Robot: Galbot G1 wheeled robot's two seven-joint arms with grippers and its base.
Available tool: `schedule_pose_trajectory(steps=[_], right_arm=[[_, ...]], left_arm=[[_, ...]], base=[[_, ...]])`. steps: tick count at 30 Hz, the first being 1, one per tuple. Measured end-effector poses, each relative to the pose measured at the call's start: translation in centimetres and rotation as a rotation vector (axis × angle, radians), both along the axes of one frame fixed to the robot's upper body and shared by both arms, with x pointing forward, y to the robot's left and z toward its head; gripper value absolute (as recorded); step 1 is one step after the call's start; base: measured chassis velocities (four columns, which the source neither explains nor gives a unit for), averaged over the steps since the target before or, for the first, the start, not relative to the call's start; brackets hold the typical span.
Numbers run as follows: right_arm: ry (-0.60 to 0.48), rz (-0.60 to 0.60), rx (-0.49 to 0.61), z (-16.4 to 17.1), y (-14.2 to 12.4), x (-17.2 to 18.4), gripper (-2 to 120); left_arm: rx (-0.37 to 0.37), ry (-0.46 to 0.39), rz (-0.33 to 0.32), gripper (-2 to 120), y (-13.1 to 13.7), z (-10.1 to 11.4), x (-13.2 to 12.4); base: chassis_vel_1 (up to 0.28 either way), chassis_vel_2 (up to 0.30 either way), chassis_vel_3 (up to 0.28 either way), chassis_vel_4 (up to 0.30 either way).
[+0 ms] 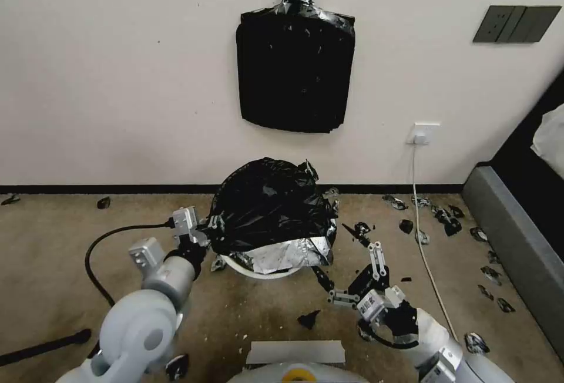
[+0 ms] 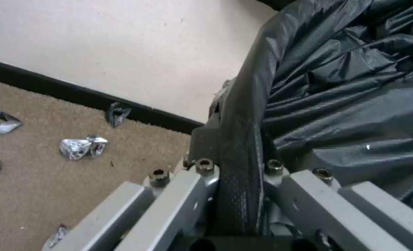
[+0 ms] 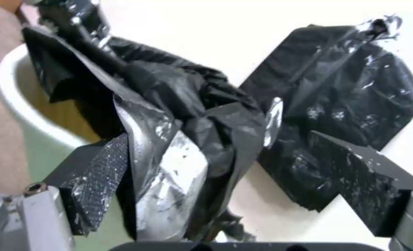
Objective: Place a trash bag onto the trash bin.
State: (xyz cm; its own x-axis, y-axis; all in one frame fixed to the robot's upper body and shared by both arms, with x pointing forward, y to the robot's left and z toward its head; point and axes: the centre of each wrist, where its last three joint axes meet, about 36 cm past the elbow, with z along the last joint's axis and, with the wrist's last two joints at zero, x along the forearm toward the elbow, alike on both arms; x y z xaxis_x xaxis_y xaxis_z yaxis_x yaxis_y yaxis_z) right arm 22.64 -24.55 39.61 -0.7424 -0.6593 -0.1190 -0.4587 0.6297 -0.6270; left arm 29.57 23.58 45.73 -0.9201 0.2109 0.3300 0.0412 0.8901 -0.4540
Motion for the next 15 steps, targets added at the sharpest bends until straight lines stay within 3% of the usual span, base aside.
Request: schedule_pose_trajectory(steps=[6, 11, 15], right_arm=[[0.000, 0.011, -0.013, 0.18, 0.05, 0.10, 87], [0.023, 0.048, -0.066, -0.24, -0.52, 0.25, 69], [0.006, 0.031, -0.048, -0.16, -0.10, 0.48, 59]], left_arm=[[-0.008, 0.004, -0.006, 4, -0.23, 0.15, -0.23], [-0.011, -0.003, -0.016, 4, -0.43, 0.61, -0.40], [-0.011, -0.008, -0.018, 4, -0.43, 0.86, -0.52]], base=[[0.000, 0.000, 0.000, 0.000], [0.000, 0.000, 0.000, 0.000], [0.000, 0.000, 0.000, 0.000]])
